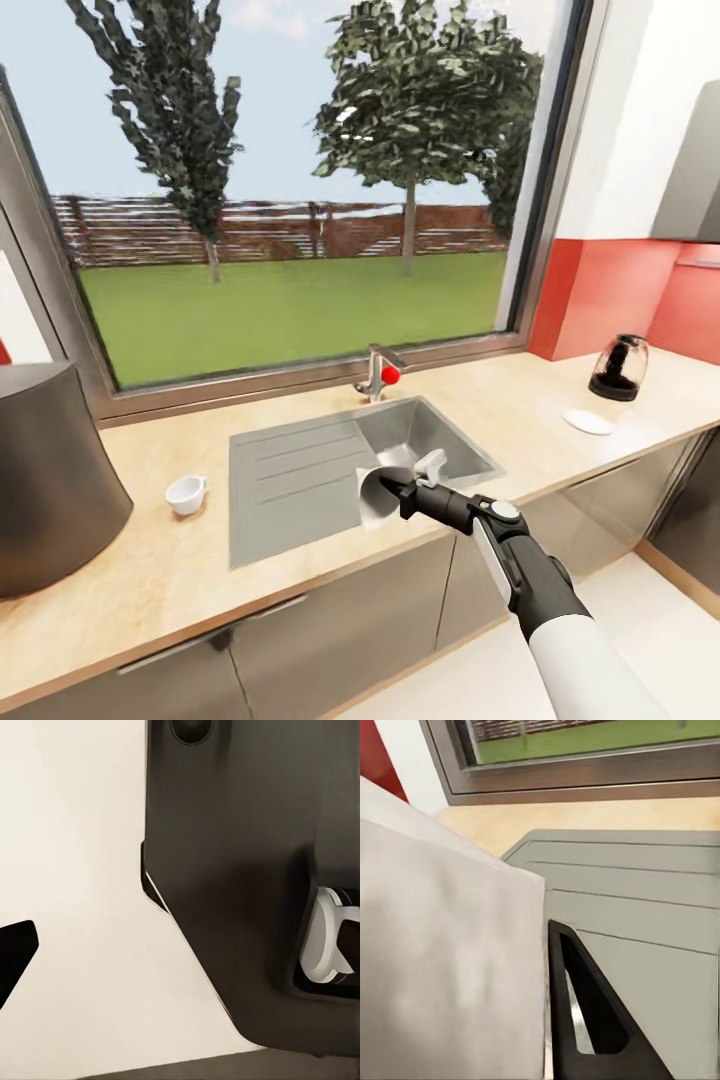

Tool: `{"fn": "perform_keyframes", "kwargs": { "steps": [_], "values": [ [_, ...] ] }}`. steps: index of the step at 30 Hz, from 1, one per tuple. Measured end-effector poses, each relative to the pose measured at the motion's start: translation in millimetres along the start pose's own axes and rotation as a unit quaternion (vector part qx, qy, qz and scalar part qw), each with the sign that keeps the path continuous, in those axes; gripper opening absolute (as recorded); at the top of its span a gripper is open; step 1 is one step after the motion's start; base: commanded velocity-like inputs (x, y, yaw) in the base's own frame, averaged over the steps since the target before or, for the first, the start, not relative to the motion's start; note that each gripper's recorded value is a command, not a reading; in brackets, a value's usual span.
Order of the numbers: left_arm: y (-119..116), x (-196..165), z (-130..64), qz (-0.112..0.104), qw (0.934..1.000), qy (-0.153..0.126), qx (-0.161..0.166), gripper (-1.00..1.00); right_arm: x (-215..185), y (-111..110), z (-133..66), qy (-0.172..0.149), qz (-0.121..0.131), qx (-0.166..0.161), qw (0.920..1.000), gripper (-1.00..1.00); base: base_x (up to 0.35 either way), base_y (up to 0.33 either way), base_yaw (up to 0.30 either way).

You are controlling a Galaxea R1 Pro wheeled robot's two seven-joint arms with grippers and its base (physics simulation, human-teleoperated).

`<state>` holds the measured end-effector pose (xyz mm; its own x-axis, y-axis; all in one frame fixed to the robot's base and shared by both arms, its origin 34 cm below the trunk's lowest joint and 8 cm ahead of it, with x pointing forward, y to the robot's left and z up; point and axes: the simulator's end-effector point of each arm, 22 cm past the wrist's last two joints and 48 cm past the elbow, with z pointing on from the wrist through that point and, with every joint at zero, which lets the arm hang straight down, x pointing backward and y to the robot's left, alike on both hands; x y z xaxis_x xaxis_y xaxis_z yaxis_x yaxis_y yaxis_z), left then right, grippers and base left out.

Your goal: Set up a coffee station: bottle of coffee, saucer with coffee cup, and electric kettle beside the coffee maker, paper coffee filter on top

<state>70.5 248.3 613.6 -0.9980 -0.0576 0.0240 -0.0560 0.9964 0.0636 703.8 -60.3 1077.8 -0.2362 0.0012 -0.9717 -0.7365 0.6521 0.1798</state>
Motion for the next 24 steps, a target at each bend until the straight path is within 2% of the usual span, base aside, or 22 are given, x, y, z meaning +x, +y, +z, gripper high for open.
{"fn": "perform_keyframes", "kwargs": {
  "steps": [3,7,24],
  "values": [
    [-2.8,0.6,-0.3,0.000,1.0000,0.001,0.002,1.00,2.4,-0.7,0.7,0.001,0.002,0.000,1.0000,-1.00,0.180,-0.085,0.167],
    [-17.6,2.7,-1.6,0.001,0.9999,0.003,0.011,1.00,5.3,-1.8,1.5,0.003,0.004,0.000,1.0000,-1.00,0.034,-0.016,0.167],
    [-18.6,11.3,-2.6,0.001,0.9998,0.014,0.011,1.00,17.4,-5.1,4.5,0.010,0.011,0.000,0.9999,-1.00,0.002,-0.001,0.167]
  ]
}}
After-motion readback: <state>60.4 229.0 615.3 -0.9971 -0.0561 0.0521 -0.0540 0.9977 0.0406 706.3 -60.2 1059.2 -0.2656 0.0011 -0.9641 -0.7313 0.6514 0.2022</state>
